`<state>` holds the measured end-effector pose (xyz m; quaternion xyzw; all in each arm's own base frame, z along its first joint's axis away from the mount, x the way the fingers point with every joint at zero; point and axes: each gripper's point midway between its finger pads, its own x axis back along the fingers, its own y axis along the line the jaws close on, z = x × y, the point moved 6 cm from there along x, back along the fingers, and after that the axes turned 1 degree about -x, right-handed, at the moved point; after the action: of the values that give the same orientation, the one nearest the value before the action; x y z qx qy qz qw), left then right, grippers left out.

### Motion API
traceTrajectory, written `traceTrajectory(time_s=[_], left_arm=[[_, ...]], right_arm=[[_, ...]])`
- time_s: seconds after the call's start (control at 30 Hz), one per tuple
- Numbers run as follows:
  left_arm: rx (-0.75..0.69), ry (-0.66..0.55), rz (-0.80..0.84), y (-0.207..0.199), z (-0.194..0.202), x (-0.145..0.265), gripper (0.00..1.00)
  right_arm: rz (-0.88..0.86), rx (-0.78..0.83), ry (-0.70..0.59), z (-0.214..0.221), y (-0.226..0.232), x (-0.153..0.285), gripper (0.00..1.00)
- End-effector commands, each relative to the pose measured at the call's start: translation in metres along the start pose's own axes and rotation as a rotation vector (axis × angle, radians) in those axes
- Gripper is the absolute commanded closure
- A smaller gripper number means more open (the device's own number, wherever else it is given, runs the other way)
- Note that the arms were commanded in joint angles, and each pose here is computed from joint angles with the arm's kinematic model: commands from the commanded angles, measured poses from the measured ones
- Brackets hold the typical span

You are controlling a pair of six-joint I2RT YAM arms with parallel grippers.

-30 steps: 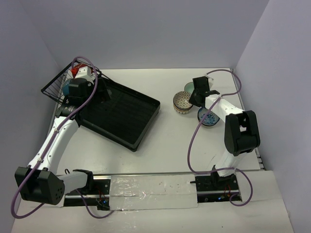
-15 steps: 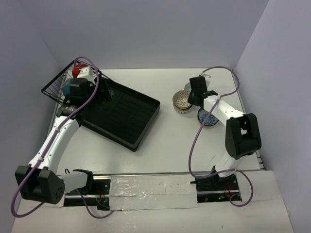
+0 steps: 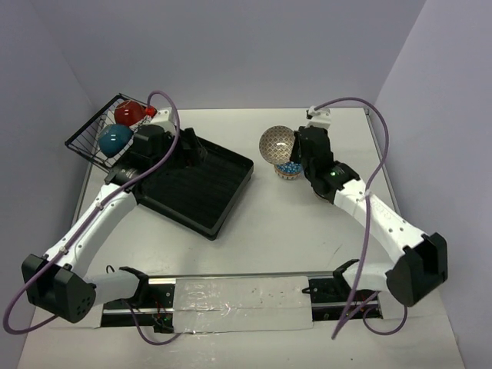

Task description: Load the bowls into the dish rack

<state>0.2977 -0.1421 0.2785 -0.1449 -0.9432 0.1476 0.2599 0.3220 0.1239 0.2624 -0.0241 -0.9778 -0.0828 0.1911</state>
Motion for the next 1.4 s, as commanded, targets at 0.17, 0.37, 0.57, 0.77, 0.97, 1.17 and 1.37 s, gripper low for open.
traceTrajectory(time_s=[0.17,0.37,0.57,0.77,0.97,1.17,1.37], left_arm=[[-0.003,-0.052,0.112,-0.059,-0.016,-0.008,0.09],[-0.062,-0.038,0.135,-0.090,-0.005,-0.015,0.18],[-0.095,-0.048,0.168,-0.118,-0.003,-0.018,0.24],[-0.115,-0.022,0.155,-0.129,0.000,-0.026,0.31],[-0.105,-0.067,0.131,-0.122,-0.005,-0.016,0.33],[-0.109,-0.098,0.074,-0.110,-0.009,-0.005,0.33],[-0.129,-0.122,0.091,-0.111,-0.014,0.000,0.34]], right_arm=[[-0.229,-0.030,-0.201,-0.027,0.043,0.051,1.00],[-0.277,-0.020,-0.209,-0.027,0.056,0.062,1.00],[-0.296,-0.013,-0.203,-0.022,0.065,0.066,1.00],[-0.299,0.004,-0.201,-0.018,0.070,0.068,1.00],[-0.258,0.014,-0.197,-0.012,0.065,0.064,1.00],[-0.222,0.012,-0.196,-0.012,0.064,0.059,1.00],[-0.220,0.016,-0.182,-0.009,0.067,0.055,1.00]])
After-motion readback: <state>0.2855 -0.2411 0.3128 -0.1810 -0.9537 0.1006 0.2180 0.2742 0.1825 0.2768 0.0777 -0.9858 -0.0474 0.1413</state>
